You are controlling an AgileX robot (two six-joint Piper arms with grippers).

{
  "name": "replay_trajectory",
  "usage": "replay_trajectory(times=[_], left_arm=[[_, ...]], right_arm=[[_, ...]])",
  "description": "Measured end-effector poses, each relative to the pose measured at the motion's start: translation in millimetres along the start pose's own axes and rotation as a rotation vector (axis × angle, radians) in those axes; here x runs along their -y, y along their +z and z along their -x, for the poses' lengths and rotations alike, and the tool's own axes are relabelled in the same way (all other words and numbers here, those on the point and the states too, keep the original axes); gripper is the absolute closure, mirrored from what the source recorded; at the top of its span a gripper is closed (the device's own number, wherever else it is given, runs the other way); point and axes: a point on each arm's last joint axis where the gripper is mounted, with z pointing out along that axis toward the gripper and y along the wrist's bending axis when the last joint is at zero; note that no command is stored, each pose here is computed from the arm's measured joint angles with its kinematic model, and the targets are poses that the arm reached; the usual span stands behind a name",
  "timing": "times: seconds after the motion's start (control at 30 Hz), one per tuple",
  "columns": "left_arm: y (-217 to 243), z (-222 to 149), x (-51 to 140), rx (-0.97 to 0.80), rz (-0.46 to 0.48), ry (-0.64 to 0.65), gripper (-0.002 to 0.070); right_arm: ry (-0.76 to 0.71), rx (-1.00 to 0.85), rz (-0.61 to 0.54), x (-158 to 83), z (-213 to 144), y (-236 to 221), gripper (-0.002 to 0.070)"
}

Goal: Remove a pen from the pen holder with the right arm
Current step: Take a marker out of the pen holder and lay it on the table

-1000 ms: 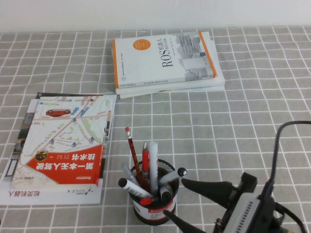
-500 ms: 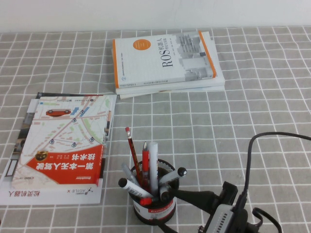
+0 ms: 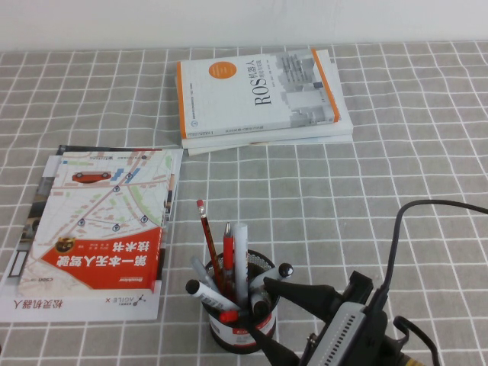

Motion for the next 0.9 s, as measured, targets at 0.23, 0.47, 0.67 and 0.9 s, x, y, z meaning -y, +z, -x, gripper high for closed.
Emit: replay_trajectory(times=[0.23, 0.47, 0.67, 0.9], left_arm=[[0.0, 0.0, 0.0, 0.000, 0.000, 0.000, 0.0678], [0.0, 0.0, 0.0, 0.000, 0.000, 0.000, 0.0678], [0.0, 0.0, 0.0, 0.000, 0.000, 0.000, 0.0678], [0.0, 0.0, 0.0, 0.000, 0.000, 0.000, 0.0678]], right_arm=[[0.010, -0.023, -0.023, 1.2, -4.6, 2.1, 0.0354], [0.012, -0.018, -0.026, 1.4, -3.6, 3.5, 0.0435], [0.014, -0.018, -0.030, 1.8, -3.4, 3.7, 0.0493], [0.024, -0.019, -0.052, 3.8, -3.5, 3.7, 0.0545]])
